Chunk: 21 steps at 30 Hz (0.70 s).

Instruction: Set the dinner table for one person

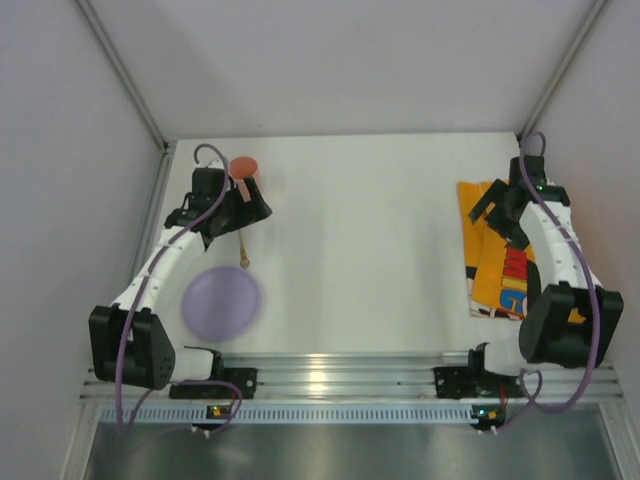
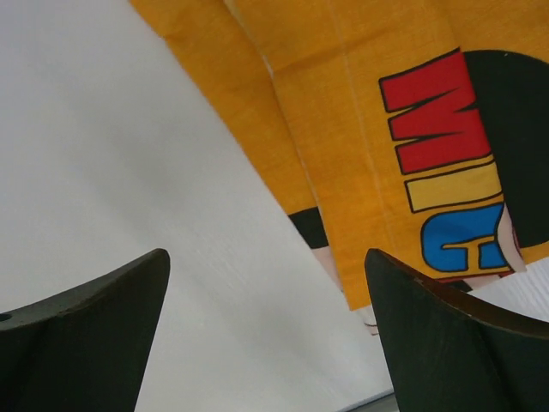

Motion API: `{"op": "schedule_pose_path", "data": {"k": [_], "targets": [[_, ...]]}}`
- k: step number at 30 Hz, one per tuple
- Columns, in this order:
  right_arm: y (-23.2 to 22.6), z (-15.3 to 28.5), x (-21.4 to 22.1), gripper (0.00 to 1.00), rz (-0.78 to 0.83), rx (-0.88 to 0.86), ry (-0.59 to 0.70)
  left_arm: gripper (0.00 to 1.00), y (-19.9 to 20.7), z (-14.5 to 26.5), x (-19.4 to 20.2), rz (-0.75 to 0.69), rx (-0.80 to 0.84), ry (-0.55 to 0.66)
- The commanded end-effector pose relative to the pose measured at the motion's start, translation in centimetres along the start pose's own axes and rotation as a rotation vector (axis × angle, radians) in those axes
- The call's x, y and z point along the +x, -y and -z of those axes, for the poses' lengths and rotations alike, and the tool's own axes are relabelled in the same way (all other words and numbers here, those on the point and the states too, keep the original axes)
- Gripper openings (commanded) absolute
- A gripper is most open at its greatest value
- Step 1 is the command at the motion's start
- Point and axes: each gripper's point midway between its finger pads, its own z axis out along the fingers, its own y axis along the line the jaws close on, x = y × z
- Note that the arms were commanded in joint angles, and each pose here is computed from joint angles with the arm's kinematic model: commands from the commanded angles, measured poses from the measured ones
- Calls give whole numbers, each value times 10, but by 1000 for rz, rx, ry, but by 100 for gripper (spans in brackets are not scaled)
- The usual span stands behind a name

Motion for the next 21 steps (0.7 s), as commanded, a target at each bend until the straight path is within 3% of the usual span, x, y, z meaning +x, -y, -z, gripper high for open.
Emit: {"op": "schedule_pose_path", "data": {"k": [1,9,21], "targets": [[14,-27,-31,93,-6,96,17,95,18,17,17,21,83,-47],[17,-80,-61,75,47,223,-12,94,25,29,43,-27,146,-107],[-1,-122,-104,73,112,299,2,93,18,23,65,-23,151,-162]]}}
